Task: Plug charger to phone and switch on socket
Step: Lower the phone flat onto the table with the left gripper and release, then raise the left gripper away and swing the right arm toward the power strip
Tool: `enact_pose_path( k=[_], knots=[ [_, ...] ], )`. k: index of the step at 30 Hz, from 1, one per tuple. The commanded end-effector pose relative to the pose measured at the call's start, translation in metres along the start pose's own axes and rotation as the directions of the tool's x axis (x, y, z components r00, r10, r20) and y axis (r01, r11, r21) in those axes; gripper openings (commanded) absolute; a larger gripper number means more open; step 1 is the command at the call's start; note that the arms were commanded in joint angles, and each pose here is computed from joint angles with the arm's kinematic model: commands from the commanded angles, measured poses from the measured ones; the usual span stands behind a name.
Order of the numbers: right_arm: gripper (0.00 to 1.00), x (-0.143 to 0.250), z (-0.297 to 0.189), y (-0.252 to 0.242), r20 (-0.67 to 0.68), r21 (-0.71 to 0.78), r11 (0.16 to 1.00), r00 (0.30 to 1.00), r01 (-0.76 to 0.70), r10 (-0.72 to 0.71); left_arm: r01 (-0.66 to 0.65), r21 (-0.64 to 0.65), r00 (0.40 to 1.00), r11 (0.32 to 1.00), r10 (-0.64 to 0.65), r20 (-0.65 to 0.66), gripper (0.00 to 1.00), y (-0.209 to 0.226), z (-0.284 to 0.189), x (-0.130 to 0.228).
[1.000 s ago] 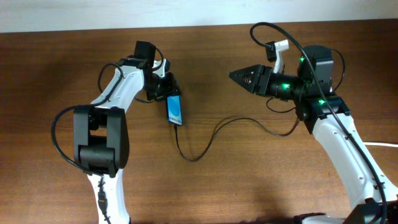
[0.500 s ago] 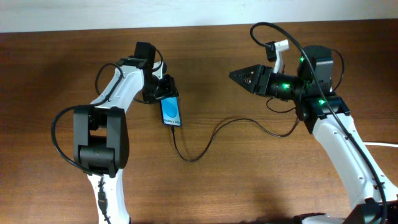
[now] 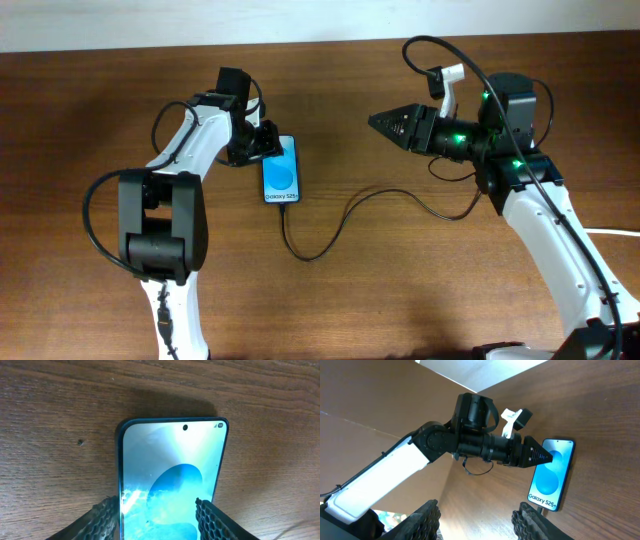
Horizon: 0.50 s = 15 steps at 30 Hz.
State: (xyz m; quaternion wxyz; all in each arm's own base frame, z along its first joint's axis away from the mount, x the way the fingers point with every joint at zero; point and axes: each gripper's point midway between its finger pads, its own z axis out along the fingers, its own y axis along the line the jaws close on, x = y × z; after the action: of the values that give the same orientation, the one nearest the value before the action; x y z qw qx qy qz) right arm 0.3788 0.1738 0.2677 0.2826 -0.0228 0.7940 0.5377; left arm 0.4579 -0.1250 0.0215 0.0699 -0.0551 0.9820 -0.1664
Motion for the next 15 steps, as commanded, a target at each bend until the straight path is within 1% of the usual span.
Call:
enact_pose_path(
  k=[1, 4, 5, 11, 12, 15],
  knots=[
    [0.53, -0.002, -0.001, 0.003, 0.000, -0.008, 1.000, 1.000, 0.023, -0.023, -0.018, -0.009, 1.000, 1.000, 0.018, 0.022, 0.62, 0.000, -0.003, -0.006],
    [0.53, -0.002, -0.001, 0.002, 0.000, -0.008, 0.999, 0.999, 0.033, -0.033, -0.012, -0.049, 0.998, 0.999, 0.015, 0.063, 0.79, 0.007, -0.013, -0.019],
    [0.53, -0.002, -0.001, 0.002, 0.000, -0.008, 0.999, 0.999, 0.042, -0.042, -0.007, -0.055, 0.997, 0.998, 0.012, 0.079, 0.81, 0.009, -0.020, -0.025],
    [0.53, -0.002, -0.001, 0.002, 0.003, -0.005, 0.998, 0.998, 0.066, -0.066, -0.033, -0.084, 0.984, 0.996, 0.047, 0.171, 0.82, 0.006, -0.079, -0.056],
    [0.55, -0.002, -0.001, 0.002, 0.003, -0.005, 0.998, 0.998, 0.068, -0.068, -0.051, -0.085, 0.980, 0.995, 0.067, 0.188, 0.82, 0.003, -0.092, -0.059],
    [0.56, -0.004, -0.001, 0.000, 0.011, 0.007, 0.998, 0.998, 0.069, -0.069, -0.102, -0.084, 0.960, 0.991, 0.120, 0.252, 0.82, -0.010, -0.138, -0.067]
  ],
)
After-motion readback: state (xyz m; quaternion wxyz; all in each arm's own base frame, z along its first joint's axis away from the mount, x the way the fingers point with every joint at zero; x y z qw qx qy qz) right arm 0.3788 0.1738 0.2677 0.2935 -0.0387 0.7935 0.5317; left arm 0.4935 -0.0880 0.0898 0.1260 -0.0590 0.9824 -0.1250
